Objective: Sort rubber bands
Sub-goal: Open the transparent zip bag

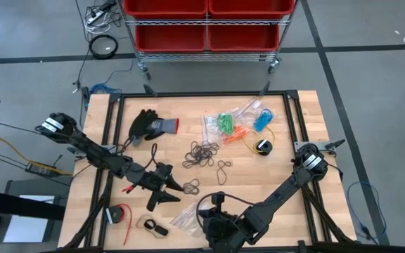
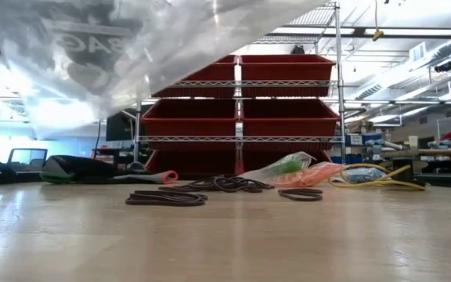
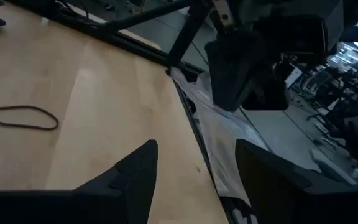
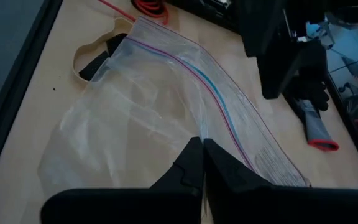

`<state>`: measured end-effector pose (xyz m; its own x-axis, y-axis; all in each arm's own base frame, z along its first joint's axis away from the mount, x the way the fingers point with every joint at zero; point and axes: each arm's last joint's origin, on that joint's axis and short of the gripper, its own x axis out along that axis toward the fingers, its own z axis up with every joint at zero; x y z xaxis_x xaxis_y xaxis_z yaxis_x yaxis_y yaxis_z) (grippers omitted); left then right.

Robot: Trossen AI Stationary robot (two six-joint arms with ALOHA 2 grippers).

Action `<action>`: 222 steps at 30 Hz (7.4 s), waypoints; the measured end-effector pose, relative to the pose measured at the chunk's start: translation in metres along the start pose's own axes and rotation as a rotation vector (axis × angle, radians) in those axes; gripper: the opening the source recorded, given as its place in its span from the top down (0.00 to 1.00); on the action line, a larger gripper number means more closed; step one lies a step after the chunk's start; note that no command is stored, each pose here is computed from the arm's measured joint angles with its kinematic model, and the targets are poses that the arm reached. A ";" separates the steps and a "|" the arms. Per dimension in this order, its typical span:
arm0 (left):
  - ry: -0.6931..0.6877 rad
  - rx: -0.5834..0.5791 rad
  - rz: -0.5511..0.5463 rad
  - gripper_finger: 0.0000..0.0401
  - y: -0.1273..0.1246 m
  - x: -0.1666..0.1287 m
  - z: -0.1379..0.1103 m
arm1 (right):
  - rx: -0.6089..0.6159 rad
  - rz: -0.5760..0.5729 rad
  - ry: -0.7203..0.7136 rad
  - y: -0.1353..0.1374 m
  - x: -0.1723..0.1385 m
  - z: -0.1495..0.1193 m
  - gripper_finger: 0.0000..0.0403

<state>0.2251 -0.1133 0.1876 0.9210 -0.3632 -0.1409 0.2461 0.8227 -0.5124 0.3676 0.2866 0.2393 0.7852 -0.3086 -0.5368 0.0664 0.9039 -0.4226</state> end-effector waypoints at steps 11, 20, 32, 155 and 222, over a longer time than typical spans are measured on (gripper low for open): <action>0.041 -0.109 -0.090 0.44 -0.002 0.000 0.000 | -0.064 -0.002 -0.003 0.001 -0.001 0.000 1.00; 0.111 -0.269 -0.135 0.44 0.003 0.001 0.001 | -0.118 -0.041 -0.019 0.000 -0.001 0.001 1.00; 0.134 -0.317 -0.135 0.45 0.007 0.021 -0.004 | -0.158 -0.044 -0.052 0.000 -0.001 0.006 1.00; 0.270 -0.228 0.107 0.97 0.031 0.023 -0.015 | 0.266 0.255 0.206 -0.002 0.072 -0.082 0.74; 0.093 -0.275 0.069 0.27 0.033 0.031 -0.002 | -0.069 -0.066 0.195 -0.019 0.017 -0.025 1.00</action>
<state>0.2608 -0.0980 0.1645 0.8978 -0.3598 -0.2540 0.0813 0.7022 -0.7073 0.3646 0.2569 0.2197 0.6460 -0.4237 -0.6349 0.0659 0.8596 -0.5066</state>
